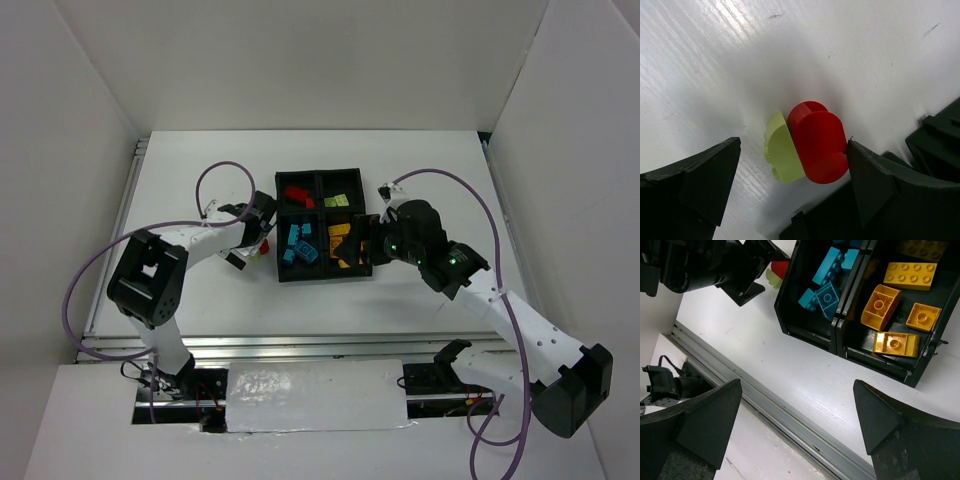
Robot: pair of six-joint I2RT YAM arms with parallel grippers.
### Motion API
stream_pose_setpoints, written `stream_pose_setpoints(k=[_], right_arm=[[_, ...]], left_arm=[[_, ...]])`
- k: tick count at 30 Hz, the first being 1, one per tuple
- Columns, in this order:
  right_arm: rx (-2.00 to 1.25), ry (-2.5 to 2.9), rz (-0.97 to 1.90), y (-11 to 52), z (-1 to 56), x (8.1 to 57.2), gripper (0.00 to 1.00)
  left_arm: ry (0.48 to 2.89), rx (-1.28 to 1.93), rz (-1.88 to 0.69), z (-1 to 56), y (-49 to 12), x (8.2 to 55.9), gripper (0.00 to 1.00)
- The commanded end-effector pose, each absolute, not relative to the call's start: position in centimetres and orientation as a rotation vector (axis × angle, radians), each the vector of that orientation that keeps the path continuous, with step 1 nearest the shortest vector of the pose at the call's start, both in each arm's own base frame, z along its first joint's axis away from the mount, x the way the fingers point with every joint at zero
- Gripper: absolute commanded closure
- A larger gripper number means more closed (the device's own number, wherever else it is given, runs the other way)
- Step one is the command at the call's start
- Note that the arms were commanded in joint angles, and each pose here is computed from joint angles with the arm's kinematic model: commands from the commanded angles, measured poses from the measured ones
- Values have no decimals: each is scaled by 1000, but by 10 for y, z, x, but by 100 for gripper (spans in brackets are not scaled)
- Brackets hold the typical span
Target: Sort the legos into containers by color
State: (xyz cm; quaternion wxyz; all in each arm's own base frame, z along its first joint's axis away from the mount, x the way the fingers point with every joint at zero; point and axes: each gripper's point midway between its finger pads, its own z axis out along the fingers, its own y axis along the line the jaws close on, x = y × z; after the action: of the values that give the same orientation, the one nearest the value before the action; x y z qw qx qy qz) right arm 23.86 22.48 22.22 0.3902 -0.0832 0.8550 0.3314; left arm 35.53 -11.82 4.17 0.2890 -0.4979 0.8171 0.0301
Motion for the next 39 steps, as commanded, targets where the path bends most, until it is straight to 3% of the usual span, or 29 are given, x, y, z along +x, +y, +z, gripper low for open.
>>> stream_pose_setpoints(k=[1, 15, 18, 19, 25, 33, 39], right_arm=[[-250, 2140, 855, 230, 223, 239, 0], [-275, 2173, 876, 239, 209, 242, 0], [-278, 2179, 876, 239, 207, 242, 0], [-279, 2181, 877, 239, 207, 242, 0], [-282, 2151, 934, 246, 212, 240, 0], [-188, 1929, 1260, 309, 234, 219, 2], [-115, 1847, 1263, 354, 253, 221, 16]], left_arm=[[2133, -1346, 71, 44, -118, 365, 1], [2173, -1353, 127, 20, -121, 371, 1], [2195, -1348, 124, 11, -120, 363, 25], [2175, -1352, 90, 17, -121, 365, 51], [2091, -1355, 23, 53, -104, 347, 98], [2036, -1191, -375, 125, -122, 319, 100], [2037, -1035, -699, 170, -153, 294, 100]])
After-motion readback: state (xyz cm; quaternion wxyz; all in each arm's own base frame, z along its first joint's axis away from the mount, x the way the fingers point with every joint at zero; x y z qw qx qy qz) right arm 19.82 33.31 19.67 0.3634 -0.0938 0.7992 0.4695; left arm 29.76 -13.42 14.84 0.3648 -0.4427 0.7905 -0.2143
